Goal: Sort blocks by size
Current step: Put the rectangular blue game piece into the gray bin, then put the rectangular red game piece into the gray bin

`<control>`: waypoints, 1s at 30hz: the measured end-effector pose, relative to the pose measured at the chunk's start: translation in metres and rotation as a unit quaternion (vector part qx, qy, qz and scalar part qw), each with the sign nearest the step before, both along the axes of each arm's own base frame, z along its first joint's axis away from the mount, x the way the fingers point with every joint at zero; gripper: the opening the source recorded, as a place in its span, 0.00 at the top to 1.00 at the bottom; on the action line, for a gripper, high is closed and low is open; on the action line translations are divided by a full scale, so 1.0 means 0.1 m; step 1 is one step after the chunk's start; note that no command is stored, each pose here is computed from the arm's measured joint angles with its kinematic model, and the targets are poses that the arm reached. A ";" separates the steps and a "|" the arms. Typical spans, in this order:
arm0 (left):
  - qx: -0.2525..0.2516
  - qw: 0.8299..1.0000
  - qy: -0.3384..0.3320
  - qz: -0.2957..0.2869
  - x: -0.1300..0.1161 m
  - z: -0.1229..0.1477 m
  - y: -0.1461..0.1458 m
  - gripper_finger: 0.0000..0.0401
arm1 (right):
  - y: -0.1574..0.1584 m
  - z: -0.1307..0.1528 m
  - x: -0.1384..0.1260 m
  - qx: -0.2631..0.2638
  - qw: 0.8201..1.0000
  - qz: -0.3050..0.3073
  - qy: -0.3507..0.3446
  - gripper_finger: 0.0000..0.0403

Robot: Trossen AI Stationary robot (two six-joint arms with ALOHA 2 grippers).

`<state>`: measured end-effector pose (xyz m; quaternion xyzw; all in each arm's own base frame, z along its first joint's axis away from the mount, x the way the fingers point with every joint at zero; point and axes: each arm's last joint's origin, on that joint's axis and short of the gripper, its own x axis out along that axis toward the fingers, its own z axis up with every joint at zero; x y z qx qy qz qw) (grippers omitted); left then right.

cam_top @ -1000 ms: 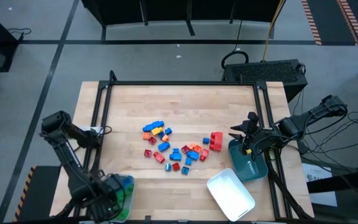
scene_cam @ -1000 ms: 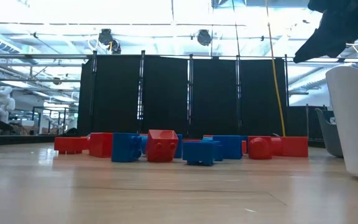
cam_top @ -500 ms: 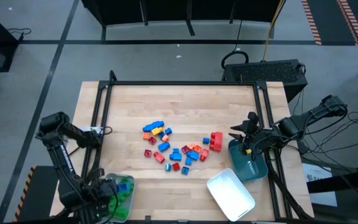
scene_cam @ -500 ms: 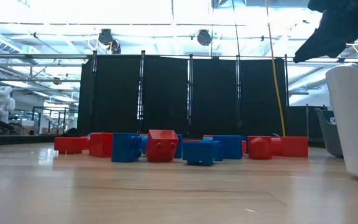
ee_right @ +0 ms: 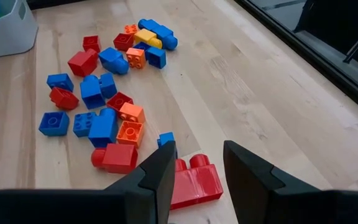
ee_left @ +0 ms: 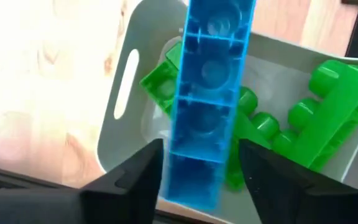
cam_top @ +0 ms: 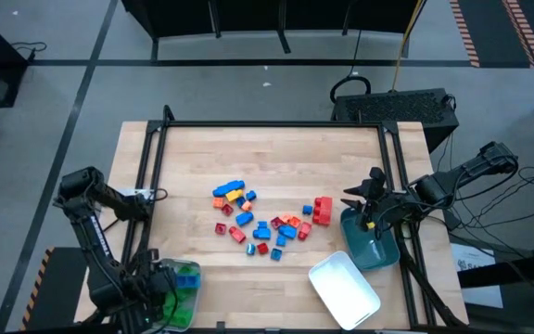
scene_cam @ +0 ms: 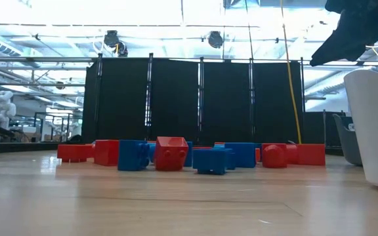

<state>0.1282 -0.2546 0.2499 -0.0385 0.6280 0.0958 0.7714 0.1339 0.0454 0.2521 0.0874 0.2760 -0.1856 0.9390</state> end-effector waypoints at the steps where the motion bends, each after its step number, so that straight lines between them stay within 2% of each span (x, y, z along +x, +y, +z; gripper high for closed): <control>1: 0.002 1.000 0.001 0.000 0.00 0.00 0.00 0.45 | 0.00 0.00 0.00 -0.001 1.000 0.000 0.000 0.71; 9: 0.039 0.999 0.017 0.001 -0.01 0.01 0.09 0.42 | 0.00 0.00 0.00 -0.004 1.000 0.002 0.002 0.71; 14: 0.133 0.991 -0.016 0.002 0.17 0.04 0.31 0.42 | 0.00 0.00 0.00 -0.004 1.000 0.002 0.001 0.71; 18: 0.203 0.978 -0.030 0.034 0.48 0.11 0.67 0.42 | 0.00 0.00 0.00 -0.006 1.000 0.000 0.001 0.71; 23: 0.243 0.969 -0.028 0.016 0.91 0.23 1.22 0.42 | 0.00 0.00 0.00 -0.010 1.000 0.004 0.003 0.71; 27: 0.245 0.968 -0.040 0.026 1.17 0.35 1.75 0.42 | 0.00 0.00 0.00 -0.012 1.000 0.005 0.004 0.71; 30: 0.209 0.975 -0.080 0.016 1.29 0.42 2.07 0.42 | 0.00 0.00 0.00 -0.013 1.000 0.006 0.004 0.71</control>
